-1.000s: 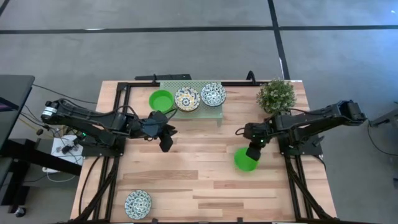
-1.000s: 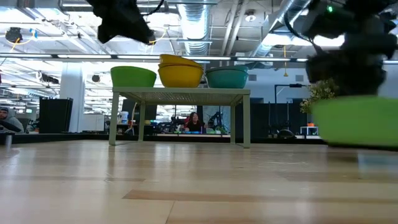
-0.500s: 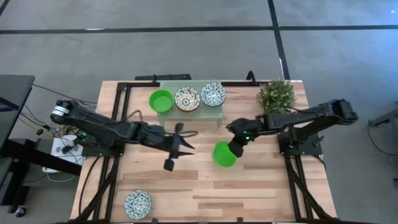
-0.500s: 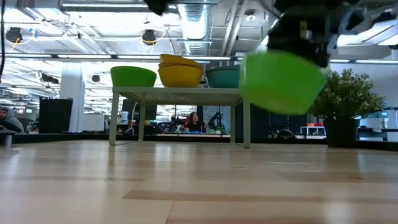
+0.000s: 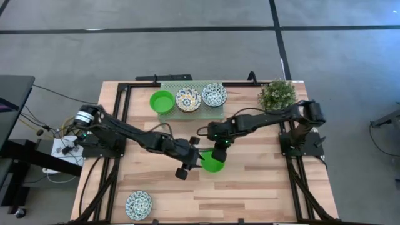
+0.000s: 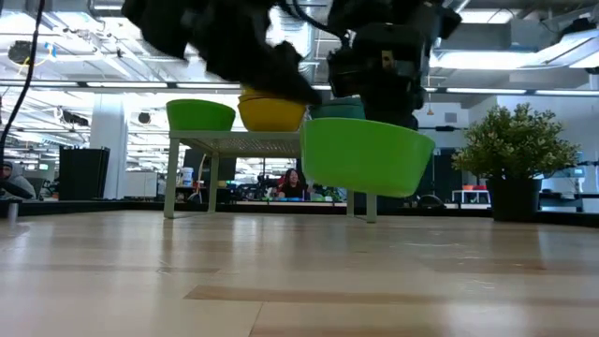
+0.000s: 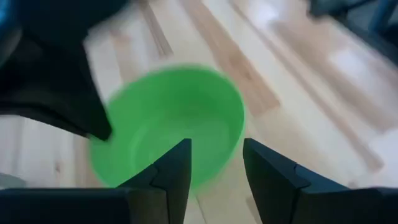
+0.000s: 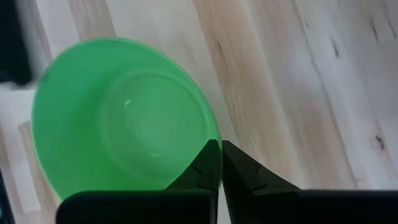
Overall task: Pick & Place Mini bowls
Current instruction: Stack the green bowl on the green bowls on the shelf
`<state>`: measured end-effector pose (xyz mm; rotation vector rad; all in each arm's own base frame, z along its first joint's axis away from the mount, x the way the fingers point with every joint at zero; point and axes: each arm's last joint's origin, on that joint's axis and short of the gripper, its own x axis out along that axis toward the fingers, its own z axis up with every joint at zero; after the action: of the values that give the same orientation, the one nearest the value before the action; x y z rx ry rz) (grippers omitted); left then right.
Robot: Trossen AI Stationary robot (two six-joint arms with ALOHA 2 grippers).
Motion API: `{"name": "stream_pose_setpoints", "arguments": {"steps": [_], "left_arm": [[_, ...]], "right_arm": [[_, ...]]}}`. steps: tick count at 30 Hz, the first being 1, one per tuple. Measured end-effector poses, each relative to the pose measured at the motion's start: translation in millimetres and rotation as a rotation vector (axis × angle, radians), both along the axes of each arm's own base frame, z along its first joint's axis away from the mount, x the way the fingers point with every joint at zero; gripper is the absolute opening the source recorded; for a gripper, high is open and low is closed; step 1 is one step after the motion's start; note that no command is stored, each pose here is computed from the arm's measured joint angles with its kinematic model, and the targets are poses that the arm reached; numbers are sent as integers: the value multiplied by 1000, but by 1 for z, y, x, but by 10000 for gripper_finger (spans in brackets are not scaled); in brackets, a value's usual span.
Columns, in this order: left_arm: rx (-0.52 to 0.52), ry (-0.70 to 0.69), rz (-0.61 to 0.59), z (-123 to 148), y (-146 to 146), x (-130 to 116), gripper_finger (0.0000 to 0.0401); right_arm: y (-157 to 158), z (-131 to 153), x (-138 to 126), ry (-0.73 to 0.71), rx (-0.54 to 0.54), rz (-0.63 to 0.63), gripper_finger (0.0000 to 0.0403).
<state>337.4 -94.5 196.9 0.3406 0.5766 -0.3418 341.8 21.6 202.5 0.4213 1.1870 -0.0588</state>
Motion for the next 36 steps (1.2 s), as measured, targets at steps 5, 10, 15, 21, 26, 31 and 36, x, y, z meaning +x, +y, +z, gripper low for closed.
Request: {"name": "stream_pose_setpoints", "arguments": {"steps": [5,10,15,21,26,31,36], "left_arm": [[64,25,-54,-15,-8,2,149],[69,26,-58,-15,-10,1,142],[69,31,-53,-14,-9,1,128],[74,52,-50,-16,-8,0,119],[82,51,-41,-16,-7,0,108],[89,40,-42,-11,-10,-3,99],[169,27,43,-10,-11,-6,114]], "right_arm": [[1,-3,14,40,-12,24,2],[1,-2,20,27,-24,55,5],[1,5,21,10,-29,68,4],[1,14,23,12,-42,95,5],[1,18,23,15,-52,115,6],[-4,21,22,28,-55,127,6],[-15,21,21,41,-54,101,3]]}}
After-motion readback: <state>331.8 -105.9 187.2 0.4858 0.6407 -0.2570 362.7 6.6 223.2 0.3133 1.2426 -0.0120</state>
